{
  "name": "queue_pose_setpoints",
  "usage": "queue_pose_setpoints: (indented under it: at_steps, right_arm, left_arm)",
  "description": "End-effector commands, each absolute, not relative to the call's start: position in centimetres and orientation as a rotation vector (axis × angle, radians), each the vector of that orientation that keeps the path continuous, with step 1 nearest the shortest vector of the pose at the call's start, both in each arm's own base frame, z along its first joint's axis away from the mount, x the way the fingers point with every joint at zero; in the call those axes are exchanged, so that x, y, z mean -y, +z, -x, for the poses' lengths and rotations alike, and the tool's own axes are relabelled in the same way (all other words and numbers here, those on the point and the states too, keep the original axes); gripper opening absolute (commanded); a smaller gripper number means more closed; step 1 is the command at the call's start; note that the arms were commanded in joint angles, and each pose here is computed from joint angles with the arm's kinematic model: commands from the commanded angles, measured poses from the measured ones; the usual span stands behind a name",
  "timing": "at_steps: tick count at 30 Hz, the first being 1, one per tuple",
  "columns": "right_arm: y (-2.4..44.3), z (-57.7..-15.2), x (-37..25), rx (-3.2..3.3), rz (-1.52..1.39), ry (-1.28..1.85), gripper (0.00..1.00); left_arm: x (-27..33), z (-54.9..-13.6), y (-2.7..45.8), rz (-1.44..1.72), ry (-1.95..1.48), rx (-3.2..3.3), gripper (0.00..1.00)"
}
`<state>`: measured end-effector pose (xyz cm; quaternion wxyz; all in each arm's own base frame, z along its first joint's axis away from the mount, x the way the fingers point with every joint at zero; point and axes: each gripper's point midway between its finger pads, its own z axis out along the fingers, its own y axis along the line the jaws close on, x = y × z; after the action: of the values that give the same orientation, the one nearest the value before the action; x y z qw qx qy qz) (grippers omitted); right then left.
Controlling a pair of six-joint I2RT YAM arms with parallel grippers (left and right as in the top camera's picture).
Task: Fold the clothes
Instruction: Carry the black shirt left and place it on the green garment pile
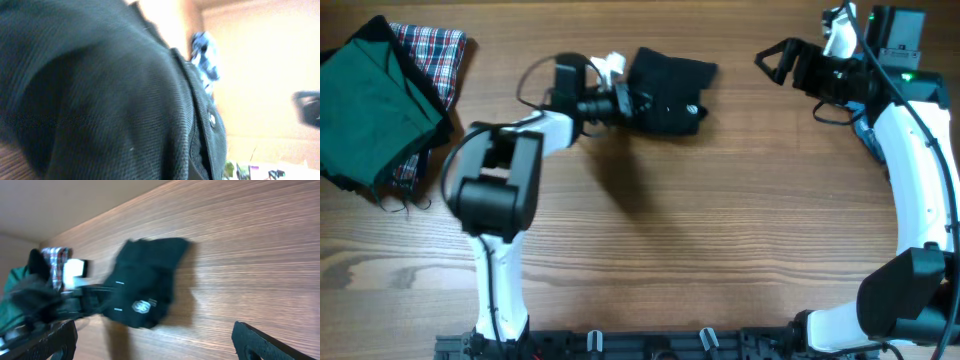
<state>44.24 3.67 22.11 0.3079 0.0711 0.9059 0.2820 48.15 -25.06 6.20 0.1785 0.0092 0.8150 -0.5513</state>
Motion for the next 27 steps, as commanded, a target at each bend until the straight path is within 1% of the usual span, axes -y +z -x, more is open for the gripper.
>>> queue_pose_setpoints:
  at_steps: [1,6,12,16,20,21,27]
  right_arm:
    - [23.1,-44.4,-2.2,-2.37,-0.218,0.655,1.0]
    - [22.3,-44.5,-1.7,-2.391,-0.24,0.616,1.0]
    - [20.4,-44.4,-1.6,-2.447,-0.264,0.622,1.0]
    - [18.6,-44.3,-1.7,-2.499,-0.257,0.624,1.0]
    - [18.0,-44.4,-1.7,-2.513,-0.26,0.631,1.0]
    - [18.0,-44.5,-1.7,-2.512,-0.26,0.631,1.0]
    - [18.0,-44.5,-1.8,-2.512,-0.258,0.631,1.0]
  left_arm:
    - [23.2,-49.0,15.3,-0.098,-1.533,-2.143,0.04]
    - [21.9,-48.6,20.4,-0.119,-1.502,-2.072,0.04]
    - [19.4,-48.6,23.5,-0.098,-1.429,-2.028,0.04]
    - [12.7,-49.0,25.2,0.014,-1.321,-2.022,0.04]
    - [5.4,-48.1,26.2,0.143,-1.142,-2.035,0.04]
    - [2.9,-47.5,26.7,0.18,-1.063,-2.034,0.04]
    - [-6.8,-43.6,29.8,0.354,-0.768,-1.99,0.04]
